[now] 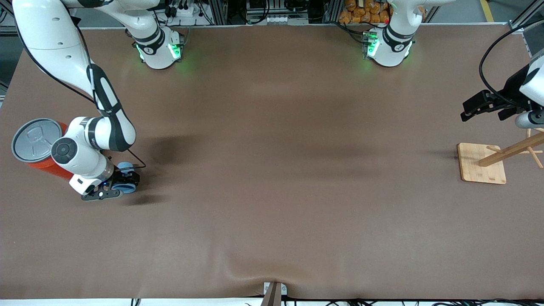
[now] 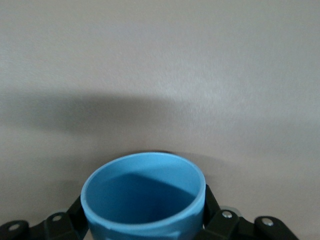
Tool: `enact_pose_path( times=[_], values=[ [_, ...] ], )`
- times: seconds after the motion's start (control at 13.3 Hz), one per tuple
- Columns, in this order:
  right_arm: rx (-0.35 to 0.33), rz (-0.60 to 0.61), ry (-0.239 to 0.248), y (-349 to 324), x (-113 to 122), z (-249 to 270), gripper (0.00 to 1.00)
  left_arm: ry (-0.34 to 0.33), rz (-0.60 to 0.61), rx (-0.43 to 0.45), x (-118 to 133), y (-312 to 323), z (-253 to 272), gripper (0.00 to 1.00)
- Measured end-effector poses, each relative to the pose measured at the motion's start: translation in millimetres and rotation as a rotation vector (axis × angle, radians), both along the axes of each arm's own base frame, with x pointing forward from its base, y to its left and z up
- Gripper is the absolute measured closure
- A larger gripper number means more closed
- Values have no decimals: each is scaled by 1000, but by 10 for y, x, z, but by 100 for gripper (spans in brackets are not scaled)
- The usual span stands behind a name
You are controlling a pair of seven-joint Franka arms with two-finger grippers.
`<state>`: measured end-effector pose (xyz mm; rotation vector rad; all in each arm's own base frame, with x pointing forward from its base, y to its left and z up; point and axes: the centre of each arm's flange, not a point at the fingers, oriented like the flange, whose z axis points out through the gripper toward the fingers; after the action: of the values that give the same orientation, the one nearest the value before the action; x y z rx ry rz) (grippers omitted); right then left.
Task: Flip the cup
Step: 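Lift the blue cup and carry it to the table middle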
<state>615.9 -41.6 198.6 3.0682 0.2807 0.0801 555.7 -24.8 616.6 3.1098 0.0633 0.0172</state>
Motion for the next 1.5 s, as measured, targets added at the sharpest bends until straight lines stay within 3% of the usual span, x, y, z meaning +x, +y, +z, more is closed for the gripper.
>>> enact_pose_path(
  times=[0.53, 0.98, 1.2, 1.5],
  values=[
    [-12, 179, -56, 18, 114, 429, 15, 1, 0, -1, 2, 0, -5, 0],
    [-36, 515, -70, 196, 317, 1150, 17, 1, 0, -1, 4, -3, -8, 0],
    [-53, 700, -91, 628, 429, 1395, 17, 3, -1, -2, 9, -9, -18, 0],
    [-55, 893, -137, 1783, 388, 1575, 17, 6, -1, -3, 15, -11, -31, 0]
  ],
)
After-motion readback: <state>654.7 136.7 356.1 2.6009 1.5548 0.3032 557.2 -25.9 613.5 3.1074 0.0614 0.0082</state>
